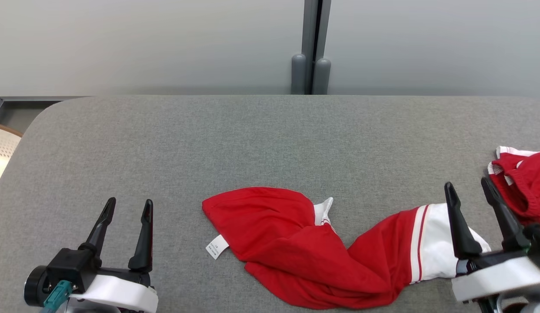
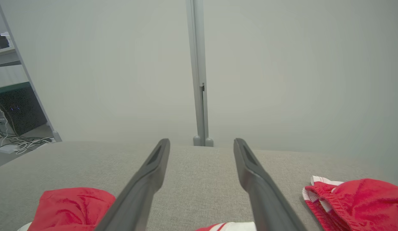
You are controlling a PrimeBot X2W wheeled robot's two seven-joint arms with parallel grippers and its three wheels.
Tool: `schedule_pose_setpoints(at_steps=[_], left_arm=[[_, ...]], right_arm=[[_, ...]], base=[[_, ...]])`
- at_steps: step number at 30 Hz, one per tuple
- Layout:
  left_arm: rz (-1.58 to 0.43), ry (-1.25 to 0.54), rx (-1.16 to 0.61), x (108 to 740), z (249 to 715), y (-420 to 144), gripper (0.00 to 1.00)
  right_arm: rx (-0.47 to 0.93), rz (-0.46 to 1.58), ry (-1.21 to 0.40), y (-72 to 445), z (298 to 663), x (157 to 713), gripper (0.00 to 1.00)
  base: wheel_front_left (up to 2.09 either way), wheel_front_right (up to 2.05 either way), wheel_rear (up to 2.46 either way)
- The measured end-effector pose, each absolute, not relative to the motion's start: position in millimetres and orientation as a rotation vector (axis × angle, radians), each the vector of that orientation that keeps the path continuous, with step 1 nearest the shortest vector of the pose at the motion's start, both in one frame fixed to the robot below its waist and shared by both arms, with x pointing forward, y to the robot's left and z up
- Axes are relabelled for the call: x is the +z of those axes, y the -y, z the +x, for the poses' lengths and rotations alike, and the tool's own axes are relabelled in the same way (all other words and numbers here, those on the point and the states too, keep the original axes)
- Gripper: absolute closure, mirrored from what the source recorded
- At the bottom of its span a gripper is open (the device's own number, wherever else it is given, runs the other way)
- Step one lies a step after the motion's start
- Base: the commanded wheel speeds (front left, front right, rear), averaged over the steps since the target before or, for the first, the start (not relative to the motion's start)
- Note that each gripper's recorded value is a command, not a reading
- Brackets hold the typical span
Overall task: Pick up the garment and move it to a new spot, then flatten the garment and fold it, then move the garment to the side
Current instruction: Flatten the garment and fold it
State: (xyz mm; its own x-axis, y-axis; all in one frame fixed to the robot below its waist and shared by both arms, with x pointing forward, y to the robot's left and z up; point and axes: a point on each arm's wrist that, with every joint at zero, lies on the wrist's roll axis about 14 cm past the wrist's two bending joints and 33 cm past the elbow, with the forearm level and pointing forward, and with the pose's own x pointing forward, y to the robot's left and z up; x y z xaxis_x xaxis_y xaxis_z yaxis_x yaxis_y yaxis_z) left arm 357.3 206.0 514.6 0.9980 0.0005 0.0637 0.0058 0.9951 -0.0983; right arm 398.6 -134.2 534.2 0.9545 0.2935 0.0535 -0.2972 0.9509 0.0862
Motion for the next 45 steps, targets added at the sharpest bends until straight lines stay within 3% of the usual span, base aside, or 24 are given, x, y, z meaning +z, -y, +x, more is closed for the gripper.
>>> schedule_pose_setpoints(at_steps=[10, 27, 33, 39, 45], left_arm=[[-0.089, 0.055, -0.034, 518.8, 358.3, -198.7, 0.0], [-0.093, 0.038, -0.041, 515.8, 360.5, -193.9, 0.0], [-0.101, 0.039, -0.042, 514.8, 368.9, -193.9, 0.0], [-0.108, 0.043, -0.015, 511.6, 375.3, -201.6, 0.0], [-0.13, 0.019, 0.032, 499.0, 372.8, -212.1, 0.0]], right_arm=[[0.207, 0.127, -0.024, 151.3, 356.7, 516.2, 0.0], [0.203, 0.117, -0.059, 153.7, 364.2, 512.3, 0.0], [0.315, 0.075, -0.137, 129.2, 392.4, 505.4, 0.0], [0.51, 0.028, -0.265, 77.4, 422.3, 488.2, 0.0], [0.713, -0.004, -0.455, 19.2, 420.4, 447.1, 0.0]], base=[[0.0, 0.0, 0.0], [0.0, 0.0, 0.0], [0.0, 0.0, 0.0], [0.0, 0.0, 0.0], [0.0, 0.0, 0.0]])
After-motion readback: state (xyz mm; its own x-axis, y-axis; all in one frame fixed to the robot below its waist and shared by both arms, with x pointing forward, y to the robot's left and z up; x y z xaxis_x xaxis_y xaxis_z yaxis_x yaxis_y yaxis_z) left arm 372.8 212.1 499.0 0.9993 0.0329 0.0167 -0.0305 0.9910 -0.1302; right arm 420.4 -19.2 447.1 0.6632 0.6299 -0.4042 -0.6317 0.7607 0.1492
